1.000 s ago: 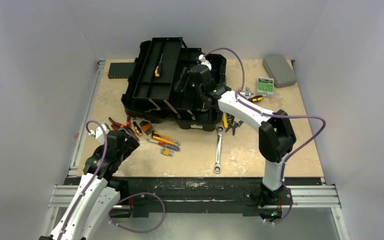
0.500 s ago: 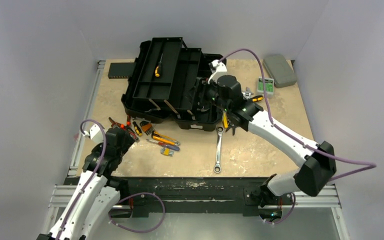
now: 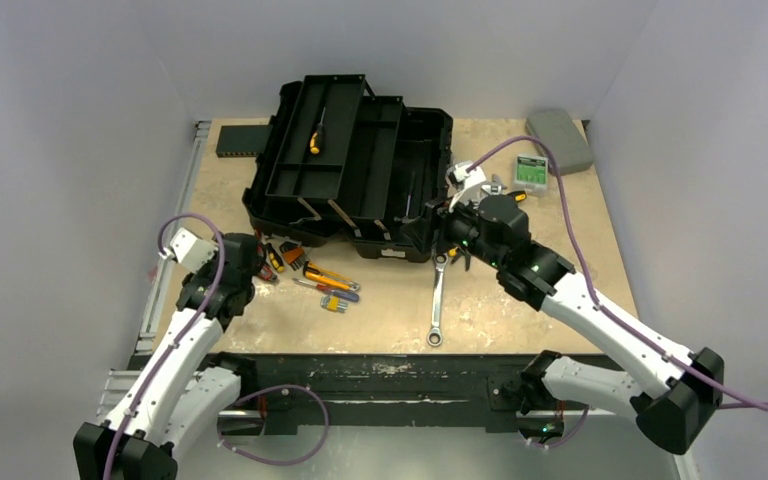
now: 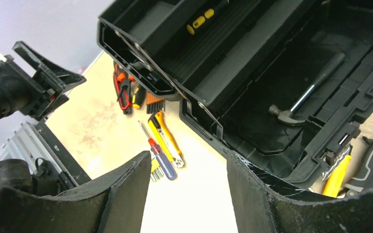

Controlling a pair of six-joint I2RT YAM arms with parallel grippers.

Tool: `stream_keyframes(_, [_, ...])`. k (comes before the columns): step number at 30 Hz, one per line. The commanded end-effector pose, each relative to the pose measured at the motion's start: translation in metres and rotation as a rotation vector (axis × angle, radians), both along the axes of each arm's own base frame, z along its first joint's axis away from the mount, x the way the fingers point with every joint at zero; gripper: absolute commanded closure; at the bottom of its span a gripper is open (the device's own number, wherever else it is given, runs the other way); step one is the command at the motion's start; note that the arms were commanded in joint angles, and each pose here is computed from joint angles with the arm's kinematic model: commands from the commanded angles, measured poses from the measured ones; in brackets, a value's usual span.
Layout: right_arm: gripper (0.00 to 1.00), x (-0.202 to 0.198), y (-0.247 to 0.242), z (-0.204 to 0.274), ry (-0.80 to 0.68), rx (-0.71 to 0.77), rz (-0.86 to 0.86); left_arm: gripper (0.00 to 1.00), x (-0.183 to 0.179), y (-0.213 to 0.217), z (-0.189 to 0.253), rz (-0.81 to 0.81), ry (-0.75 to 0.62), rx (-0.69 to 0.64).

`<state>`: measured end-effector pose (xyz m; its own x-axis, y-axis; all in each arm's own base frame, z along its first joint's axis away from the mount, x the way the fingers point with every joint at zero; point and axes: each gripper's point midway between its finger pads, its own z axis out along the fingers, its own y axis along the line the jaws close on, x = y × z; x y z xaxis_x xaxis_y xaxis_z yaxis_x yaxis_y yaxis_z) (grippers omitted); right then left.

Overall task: Pack the tool kit
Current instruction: Pick up the pliers at the center of the board.

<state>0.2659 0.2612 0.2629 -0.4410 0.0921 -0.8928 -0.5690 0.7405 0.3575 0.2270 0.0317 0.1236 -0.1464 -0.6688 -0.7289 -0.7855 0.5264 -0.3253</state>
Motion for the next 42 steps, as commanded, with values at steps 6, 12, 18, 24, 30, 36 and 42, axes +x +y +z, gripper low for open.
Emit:
stream_keyframes(6, [0.44, -0.02, -0.014, 0.025, -0.088, 0.025, 0.036, 0.2, 0.046, 0.033, 0.028, 0.026, -0.187, -0.036])
stream_keyframes(12, [0.46, -0.023, -0.008, 0.016, -0.061, 0.024, 0.066, 0.11, 0.071, 0.048, 0.024, 0.003, -0.201, -0.168])
stream_keyframes(18, [0.46, -0.03, 0.0, 0.01, -0.039, 0.038, 0.12, 0.11, 0.088, 0.064, 0.009, -0.017, -0.231, -0.263])
stream_keyframes(24, [0.47, -0.032, 0.003, 0.01, -0.035, 0.05, 0.138, 0.17, 0.111, 0.069, -0.002, -0.096, -0.183, -0.266])
stream_keyframes(30, [0.47, -0.032, 0.004, 0.011, -0.034, 0.054, 0.142, 0.28, 0.14, 0.07, -0.017, -0.166, -0.105, -0.304])
stream_keyframes(36, [0.47, -0.031, 0.003, 0.013, -0.04, 0.053, 0.132, 0.44, 0.139, 0.084, -0.037, -0.076, 0.019, -0.314])
stream_keyframes(42, [0.47, -0.029, 0.003, 0.013, -0.04, 0.052, 0.128, 0.46, 0.129, 0.095, -0.049, 0.004, 0.118, -0.309])
